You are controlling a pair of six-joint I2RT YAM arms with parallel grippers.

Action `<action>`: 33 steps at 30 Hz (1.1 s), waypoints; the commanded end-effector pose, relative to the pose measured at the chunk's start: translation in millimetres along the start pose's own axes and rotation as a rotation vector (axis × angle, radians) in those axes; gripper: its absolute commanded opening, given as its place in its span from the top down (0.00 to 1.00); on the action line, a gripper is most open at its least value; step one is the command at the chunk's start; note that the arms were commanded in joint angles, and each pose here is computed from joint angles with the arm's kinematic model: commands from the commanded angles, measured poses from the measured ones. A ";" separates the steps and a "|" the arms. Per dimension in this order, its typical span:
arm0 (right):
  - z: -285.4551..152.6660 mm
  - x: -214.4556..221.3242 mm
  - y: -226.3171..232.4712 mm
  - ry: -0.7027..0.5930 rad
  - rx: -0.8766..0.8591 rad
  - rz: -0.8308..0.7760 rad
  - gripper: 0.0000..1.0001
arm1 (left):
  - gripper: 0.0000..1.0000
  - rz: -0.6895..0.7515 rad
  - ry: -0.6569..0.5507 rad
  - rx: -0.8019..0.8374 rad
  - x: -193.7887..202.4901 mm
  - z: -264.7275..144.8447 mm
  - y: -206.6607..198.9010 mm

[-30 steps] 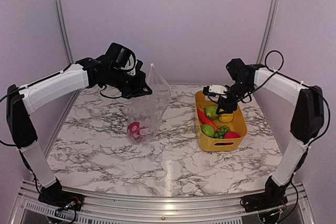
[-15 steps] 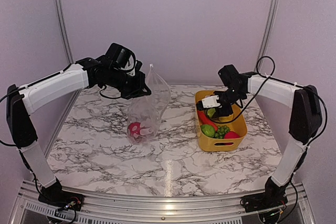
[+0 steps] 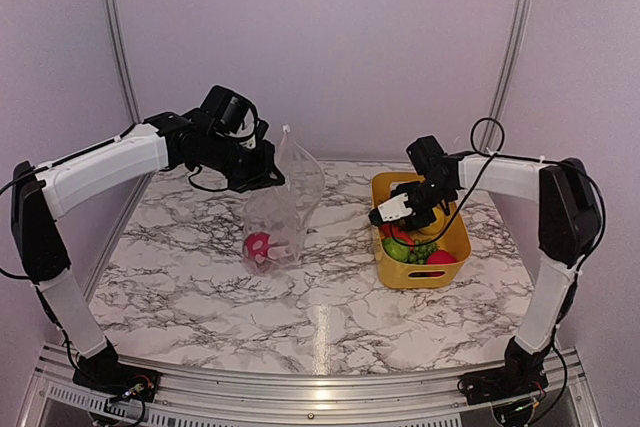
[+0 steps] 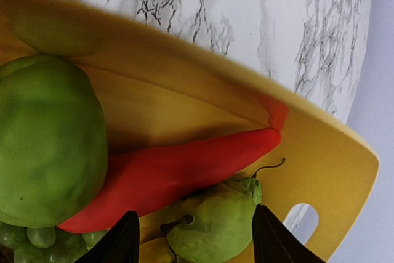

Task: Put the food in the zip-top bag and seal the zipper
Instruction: Pick up the fake fruit from the bin.

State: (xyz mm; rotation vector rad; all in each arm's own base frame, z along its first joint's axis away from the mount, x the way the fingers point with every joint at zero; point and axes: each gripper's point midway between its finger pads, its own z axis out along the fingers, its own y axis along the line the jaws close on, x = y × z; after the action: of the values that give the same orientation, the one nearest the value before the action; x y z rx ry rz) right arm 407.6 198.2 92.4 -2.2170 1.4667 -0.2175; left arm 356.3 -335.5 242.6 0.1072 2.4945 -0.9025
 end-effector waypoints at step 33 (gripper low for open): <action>-12.0 14.6 -25.1 0.023 0.071 0.110 1.00 | 1.00 -0.008 0.010 -0.027 9.3 -5.2 9.9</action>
State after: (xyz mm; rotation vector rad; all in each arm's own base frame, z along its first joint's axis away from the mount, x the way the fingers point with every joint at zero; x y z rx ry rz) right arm 427.5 200.5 87.7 -2.1482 1.4484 -0.2662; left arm 352.9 -330.3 240.1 0.0939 2.5024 -0.8866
